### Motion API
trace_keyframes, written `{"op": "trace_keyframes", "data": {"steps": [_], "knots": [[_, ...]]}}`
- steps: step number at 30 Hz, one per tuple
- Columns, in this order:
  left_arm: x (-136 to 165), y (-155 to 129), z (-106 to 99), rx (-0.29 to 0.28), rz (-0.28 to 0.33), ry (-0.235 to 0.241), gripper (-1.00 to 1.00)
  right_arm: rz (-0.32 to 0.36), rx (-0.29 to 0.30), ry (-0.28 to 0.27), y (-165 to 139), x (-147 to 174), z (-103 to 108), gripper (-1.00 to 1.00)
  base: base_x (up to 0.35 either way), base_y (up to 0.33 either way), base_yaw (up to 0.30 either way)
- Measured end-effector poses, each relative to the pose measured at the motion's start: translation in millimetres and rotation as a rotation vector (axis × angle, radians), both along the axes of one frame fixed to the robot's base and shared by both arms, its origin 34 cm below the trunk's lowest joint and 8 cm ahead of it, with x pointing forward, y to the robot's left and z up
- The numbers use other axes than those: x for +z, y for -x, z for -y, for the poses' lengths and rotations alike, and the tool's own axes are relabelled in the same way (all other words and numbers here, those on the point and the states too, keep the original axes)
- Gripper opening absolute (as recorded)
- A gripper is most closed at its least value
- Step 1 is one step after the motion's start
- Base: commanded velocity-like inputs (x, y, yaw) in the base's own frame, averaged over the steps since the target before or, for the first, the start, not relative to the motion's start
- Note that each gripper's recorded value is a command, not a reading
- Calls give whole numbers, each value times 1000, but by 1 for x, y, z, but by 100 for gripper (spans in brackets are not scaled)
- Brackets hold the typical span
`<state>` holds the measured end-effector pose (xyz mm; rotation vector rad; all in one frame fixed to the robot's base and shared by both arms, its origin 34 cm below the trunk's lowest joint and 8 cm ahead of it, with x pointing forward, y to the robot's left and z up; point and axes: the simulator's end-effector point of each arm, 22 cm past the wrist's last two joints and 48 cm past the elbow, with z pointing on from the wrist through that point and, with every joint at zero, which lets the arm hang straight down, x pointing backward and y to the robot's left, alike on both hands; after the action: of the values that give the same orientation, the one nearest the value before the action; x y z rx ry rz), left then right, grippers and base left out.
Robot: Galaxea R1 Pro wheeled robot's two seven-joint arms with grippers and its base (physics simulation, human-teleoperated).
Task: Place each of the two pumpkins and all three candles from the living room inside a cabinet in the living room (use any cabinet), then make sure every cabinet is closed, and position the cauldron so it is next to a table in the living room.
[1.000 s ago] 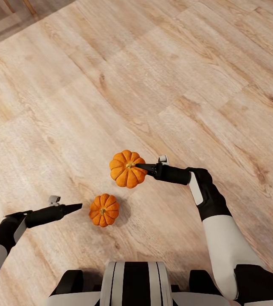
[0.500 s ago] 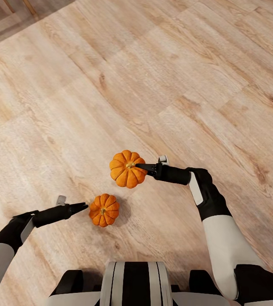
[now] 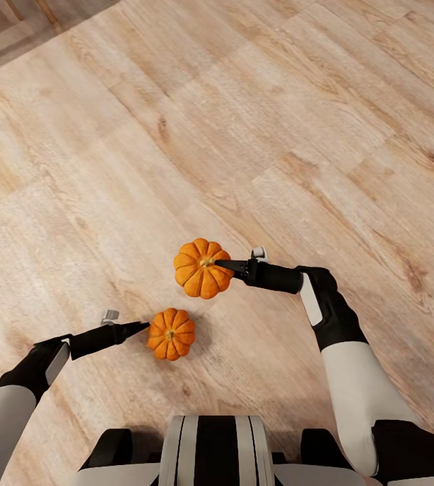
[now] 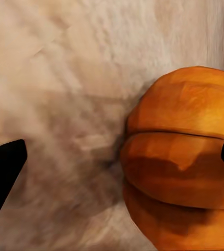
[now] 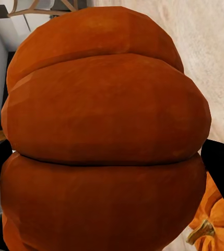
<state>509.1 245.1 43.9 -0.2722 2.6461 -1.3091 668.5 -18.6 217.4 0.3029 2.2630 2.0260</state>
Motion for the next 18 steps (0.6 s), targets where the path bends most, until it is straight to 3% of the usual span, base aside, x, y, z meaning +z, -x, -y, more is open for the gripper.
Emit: {"op": "trace_keyframes", "data": {"steps": [12, 18], "knots": [[3, 3, 3, -29, 7, 13, 100, -1, 2, -4, 1, 1, -3, -100, 0, 0, 0], [19, 7, 13, -67, 19, 96, 100, -4, 3, -3, 2, 0, -4, -100, 0, 0, 0]]}}
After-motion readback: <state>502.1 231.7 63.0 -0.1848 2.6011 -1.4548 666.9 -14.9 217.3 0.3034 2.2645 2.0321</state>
